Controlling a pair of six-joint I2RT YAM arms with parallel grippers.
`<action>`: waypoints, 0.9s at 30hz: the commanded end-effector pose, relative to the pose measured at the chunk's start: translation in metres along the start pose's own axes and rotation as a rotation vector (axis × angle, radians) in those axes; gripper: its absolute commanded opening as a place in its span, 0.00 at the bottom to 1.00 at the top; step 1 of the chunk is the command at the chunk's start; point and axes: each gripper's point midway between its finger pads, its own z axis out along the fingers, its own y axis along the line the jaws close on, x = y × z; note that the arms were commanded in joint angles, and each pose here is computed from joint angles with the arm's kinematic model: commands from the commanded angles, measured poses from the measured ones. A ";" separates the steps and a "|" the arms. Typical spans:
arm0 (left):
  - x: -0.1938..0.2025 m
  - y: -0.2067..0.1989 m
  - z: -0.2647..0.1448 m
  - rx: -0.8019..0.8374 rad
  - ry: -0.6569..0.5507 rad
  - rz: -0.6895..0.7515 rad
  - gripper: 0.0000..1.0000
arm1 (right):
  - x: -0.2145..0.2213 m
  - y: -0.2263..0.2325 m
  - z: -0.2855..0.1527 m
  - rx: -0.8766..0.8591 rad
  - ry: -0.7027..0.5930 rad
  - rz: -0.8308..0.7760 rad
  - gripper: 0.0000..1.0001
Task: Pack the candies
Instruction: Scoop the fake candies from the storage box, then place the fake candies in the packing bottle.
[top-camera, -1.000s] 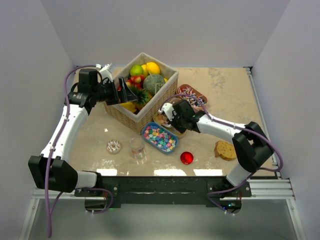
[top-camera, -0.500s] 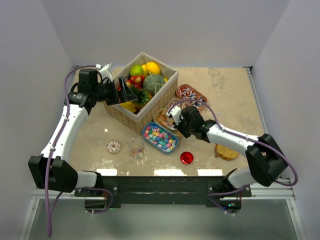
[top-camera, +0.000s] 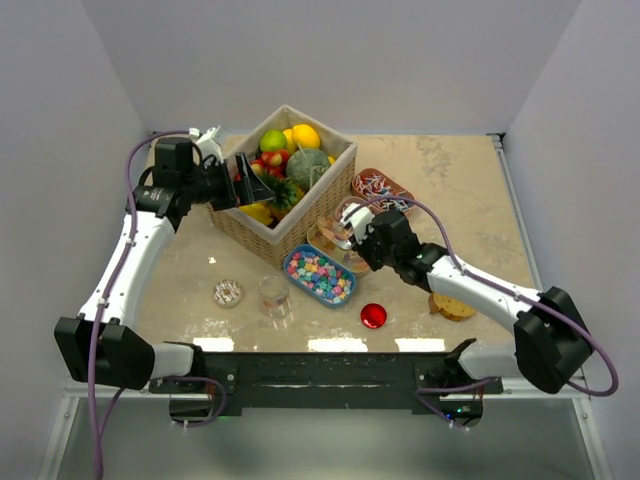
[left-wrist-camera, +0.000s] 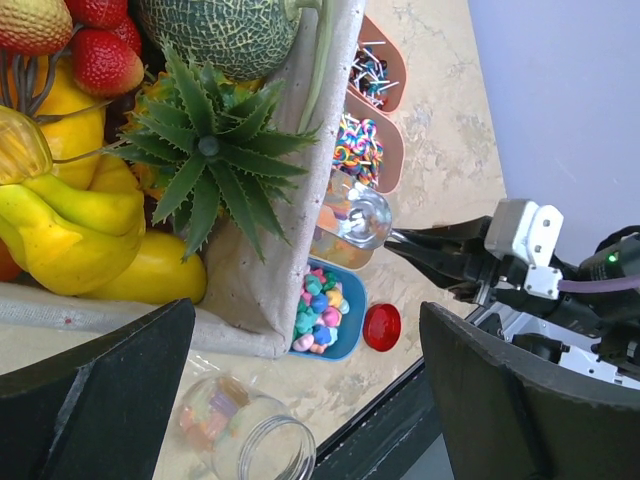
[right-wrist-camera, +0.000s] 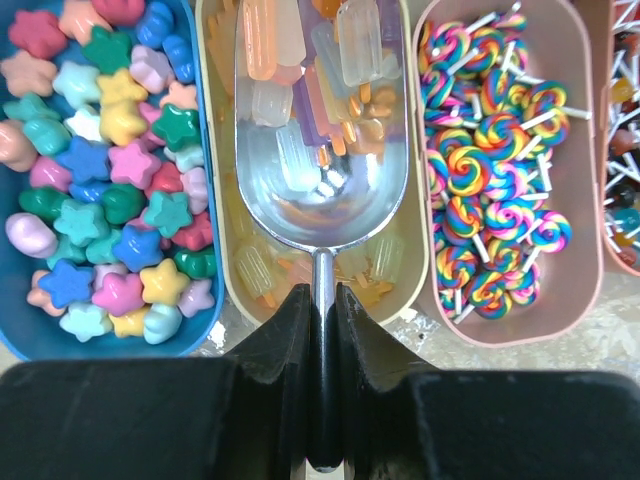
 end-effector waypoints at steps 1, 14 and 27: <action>-0.009 -0.014 -0.011 0.032 -0.048 0.023 1.00 | -0.023 -0.008 -0.014 0.041 -0.101 0.031 0.00; -0.014 -0.022 -0.017 0.050 -0.056 0.040 1.00 | -0.055 -0.016 -0.048 0.063 -0.172 0.053 0.00; -0.011 -0.021 -0.022 0.031 -0.063 0.052 1.00 | -0.083 0.007 -0.104 -0.079 -0.239 0.071 0.00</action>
